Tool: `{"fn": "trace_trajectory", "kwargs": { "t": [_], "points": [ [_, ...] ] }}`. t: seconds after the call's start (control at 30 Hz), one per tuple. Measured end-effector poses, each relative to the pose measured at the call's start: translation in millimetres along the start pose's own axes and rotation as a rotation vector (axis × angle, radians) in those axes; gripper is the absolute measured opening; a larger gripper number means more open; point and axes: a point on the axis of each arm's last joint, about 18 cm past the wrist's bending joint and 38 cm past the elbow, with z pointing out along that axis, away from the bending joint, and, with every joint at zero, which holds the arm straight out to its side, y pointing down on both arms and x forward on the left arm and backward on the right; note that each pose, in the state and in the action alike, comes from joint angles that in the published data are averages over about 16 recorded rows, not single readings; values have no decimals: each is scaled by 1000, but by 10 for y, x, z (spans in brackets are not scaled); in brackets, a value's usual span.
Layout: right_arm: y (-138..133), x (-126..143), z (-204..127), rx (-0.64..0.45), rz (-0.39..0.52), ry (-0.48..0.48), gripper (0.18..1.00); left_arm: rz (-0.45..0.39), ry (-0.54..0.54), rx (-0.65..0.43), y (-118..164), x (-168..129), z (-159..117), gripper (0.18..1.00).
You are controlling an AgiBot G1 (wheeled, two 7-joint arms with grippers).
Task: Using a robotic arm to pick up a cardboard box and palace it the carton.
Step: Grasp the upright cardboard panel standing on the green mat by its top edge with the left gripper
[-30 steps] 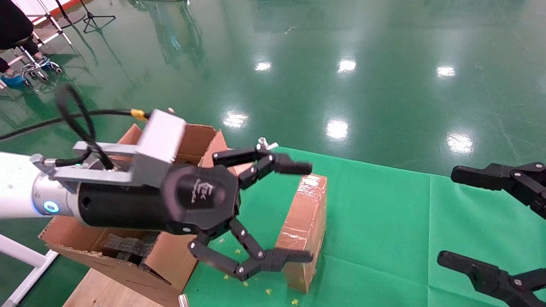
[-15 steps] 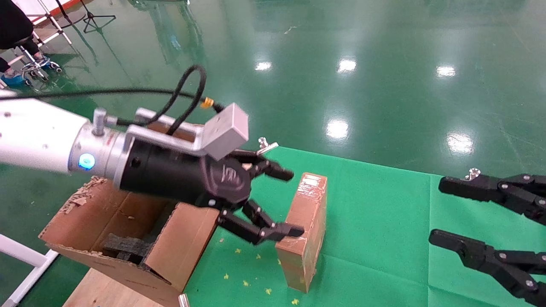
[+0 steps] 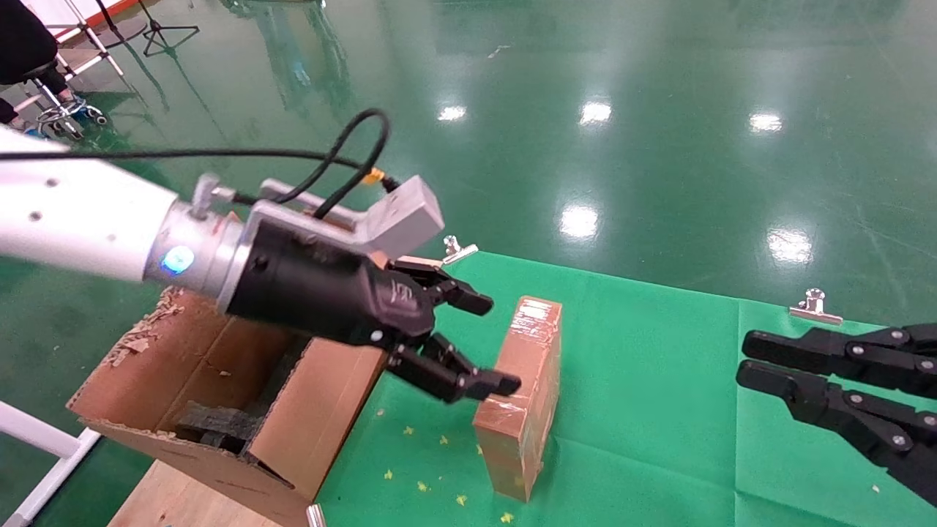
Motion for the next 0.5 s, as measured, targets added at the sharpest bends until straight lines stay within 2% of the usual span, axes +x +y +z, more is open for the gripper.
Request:
{"fn": "trace_trajectory", "kwargs": {
  "t": [0.23,0.5],
  "points": [
    [0,0,0,0,0,0,245,-106,-57,-131,-163,-70,139,1001],
    [1,1,-1,0,0,1,202,-174,-77,-191,-235,-87,229,1001]
  ]
}}
